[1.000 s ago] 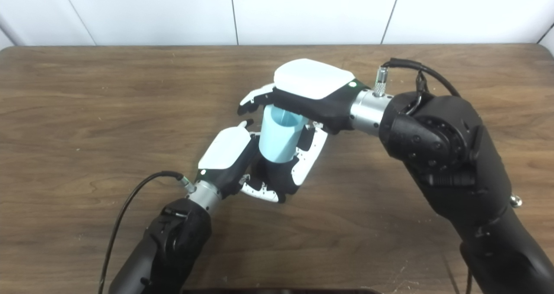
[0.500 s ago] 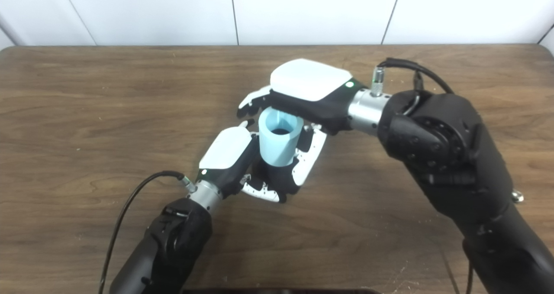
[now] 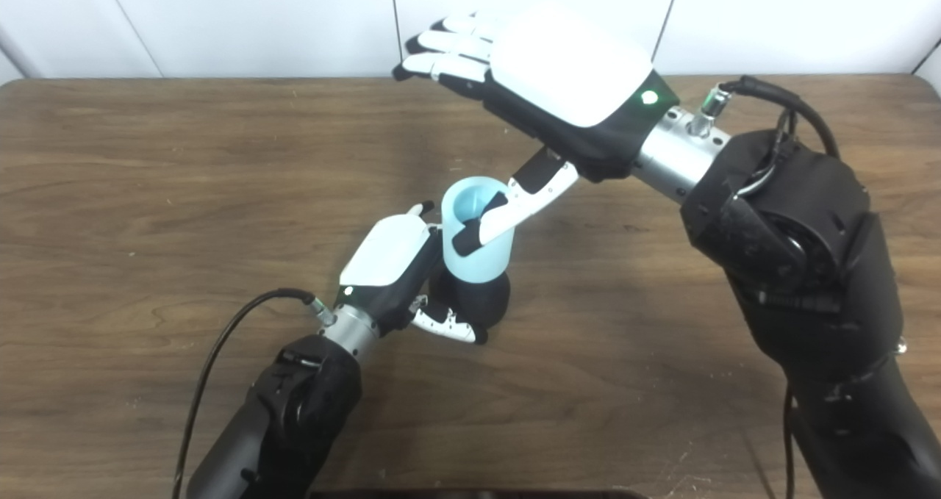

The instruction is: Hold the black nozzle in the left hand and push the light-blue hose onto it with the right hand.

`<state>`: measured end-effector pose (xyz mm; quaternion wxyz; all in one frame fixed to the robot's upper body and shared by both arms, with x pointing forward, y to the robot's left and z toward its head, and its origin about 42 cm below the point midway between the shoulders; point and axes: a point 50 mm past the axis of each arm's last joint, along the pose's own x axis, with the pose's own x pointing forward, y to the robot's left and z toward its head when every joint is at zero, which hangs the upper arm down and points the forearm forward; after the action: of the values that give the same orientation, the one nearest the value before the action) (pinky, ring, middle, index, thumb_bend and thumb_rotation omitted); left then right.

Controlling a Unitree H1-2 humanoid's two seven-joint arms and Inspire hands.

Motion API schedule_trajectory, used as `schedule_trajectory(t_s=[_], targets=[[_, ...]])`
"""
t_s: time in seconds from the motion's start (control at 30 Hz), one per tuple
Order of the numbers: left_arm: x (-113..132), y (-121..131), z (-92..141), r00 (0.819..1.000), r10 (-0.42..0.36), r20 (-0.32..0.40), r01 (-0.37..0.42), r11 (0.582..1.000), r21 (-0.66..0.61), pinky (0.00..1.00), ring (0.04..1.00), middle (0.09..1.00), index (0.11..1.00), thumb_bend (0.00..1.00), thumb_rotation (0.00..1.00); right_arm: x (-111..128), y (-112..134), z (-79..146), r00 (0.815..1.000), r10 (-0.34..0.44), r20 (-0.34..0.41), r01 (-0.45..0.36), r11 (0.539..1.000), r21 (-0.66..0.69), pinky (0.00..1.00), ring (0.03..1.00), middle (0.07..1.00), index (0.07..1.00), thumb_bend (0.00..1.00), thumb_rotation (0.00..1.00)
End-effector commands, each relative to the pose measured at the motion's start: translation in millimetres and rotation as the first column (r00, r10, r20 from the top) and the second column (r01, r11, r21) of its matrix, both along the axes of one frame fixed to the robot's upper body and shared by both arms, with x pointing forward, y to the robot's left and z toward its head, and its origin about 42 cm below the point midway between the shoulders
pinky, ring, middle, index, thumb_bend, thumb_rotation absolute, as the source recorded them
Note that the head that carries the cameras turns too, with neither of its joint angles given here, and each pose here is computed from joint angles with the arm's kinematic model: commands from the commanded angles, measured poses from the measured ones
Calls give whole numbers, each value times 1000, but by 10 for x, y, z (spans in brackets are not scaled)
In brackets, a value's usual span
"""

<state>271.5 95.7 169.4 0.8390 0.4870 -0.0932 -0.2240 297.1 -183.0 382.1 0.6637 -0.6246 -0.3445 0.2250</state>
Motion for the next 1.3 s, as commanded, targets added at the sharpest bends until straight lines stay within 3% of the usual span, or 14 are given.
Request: schedule_trajectory(t_s=[0.0,0.17,0.3,0.43,0.63,0.8,1.27], targets=[[-87,-49,-181,993,-50,-106,54,998,38,1000,669,500,479,522,0,-77,-46,180,997,-24,67,24,1000,9,952,989,954,907,699,825],[-80,-31,-188,993,-42,-106,46,998,33,1000,669,502,477,521,0,-172,-170,97,998,-22,54,20,999,33,894,957,931,903,685,874],[-81,-23,-202,994,-37,-106,40,999,32,1000,668,504,476,521,0,-258,-216,-53,1000,26,-4,-26,997,67,847,946,931,914,686,870],[-84,-20,-226,994,-26,-108,30,999,35,1000,669,505,476,521,0,-466,-227,-108,994,34,-109,-32,999,25,985,996,965,942,671,859],[-67,12,-238,993,-14,-118,17,999,28,1000,679,513,470,520,0,-662,-254,-186,989,52,-139,-48,998,33,1000,1000,987,963,655,878],[-79,14,-252,993,-10,-120,14,999,33,1000,687,516,468,519,0,-695,-274,-402,981,41,-187,-43,999,-7,1000,1000,1000,990,657,931],[-88,56,-266,992,-24,-126,28,999,37,1000,684,516,468,519,0,-664,-256,-514,985,25,-172,-28,999,-15,1000,1000,1000,1000,689,984]])
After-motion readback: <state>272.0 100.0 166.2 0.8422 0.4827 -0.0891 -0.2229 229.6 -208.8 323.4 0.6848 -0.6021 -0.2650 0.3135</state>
